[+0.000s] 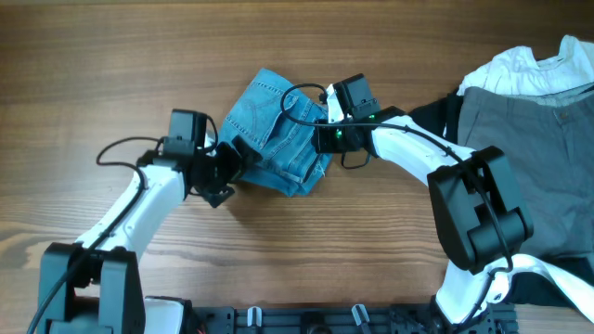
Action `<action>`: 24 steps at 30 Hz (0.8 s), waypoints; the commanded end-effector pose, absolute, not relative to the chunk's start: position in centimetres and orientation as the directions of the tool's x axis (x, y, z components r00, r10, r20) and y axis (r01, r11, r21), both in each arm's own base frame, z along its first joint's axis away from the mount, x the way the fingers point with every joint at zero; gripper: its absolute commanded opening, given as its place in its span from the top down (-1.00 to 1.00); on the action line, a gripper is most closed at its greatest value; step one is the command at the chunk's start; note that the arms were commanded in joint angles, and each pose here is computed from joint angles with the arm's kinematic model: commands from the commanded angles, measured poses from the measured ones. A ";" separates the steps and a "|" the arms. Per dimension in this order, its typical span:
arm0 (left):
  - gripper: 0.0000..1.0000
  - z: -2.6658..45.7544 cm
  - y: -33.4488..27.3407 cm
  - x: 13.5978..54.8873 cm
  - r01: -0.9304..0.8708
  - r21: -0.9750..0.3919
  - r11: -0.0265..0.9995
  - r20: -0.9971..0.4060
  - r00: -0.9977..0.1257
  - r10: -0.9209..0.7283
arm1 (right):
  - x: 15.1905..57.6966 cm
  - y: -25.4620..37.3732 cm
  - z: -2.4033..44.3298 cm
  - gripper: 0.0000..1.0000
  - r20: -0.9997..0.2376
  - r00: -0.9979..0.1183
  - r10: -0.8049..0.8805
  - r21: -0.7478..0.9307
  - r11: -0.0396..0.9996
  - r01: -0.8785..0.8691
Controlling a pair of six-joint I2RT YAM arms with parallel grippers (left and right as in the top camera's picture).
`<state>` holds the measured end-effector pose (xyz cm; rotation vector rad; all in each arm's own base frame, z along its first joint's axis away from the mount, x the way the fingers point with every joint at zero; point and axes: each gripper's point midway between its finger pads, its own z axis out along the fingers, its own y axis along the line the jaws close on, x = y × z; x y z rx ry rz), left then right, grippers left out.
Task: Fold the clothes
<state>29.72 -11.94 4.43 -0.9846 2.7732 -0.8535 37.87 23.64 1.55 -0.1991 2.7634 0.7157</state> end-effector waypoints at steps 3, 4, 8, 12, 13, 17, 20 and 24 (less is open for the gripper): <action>-1.00 2.4 -11.9 29.5 -0.585 -0.542 0.603 0.115 -0.763 -0.636 | 37.7 23.6 1.0 0.82 -0.284 -0.957 -0.059 0.457 0.869 -0.189; -1.00 2.0 -12.0 29.6 -0.591 -0.544 0.596 0.119 -0.757 -0.642 | 37.7 23.6 1.1 0.82 -0.284 -0.957 -0.059 0.457 0.869 -0.189; -0.99 0.0 -12.4 29.5 -0.633 -0.525 0.569 0.173 -0.734 -0.656 | 37.7 23.6 1.0 0.82 -0.283 -0.957 -0.059 0.458 0.869 -0.189; -0.98 -2.1 -14.3 31.0 -0.624 -0.571 0.534 0.207 -0.739 -0.642 | 37.7 23.6 1.1 0.82 -0.284 -0.957 -0.059 0.457 0.869 -0.189; -0.97 -2.4 -14.5 31.3 -0.615 -0.578 0.537 0.201 -0.744 -0.637 | 37.7 23.6 1.0 0.82 -0.283 -0.957 -0.059 0.457 0.869 -0.189; -0.91 -3.9 -15.6 31.8 -0.589 -0.595 0.546 0.188 -0.763 -0.619 | 37.7 23.6 1.0 0.82 -0.283 -0.957 -0.059 0.457 0.869 -0.189; -0.63 -5.0 -15.7 31.7 -0.606 -0.581 0.542 0.204 -0.754 -0.624 | 37.7 23.6 1.0 0.82 -0.283 -0.957 -0.059 0.458 0.869 -0.189; 0.10 -5.2 -15.5 31.9 -0.577 -0.586 0.569 0.167 -0.773 -0.612 | 37.5 23.8 1.1 0.82 -0.275 -0.959 -0.062 0.466 0.864 -0.190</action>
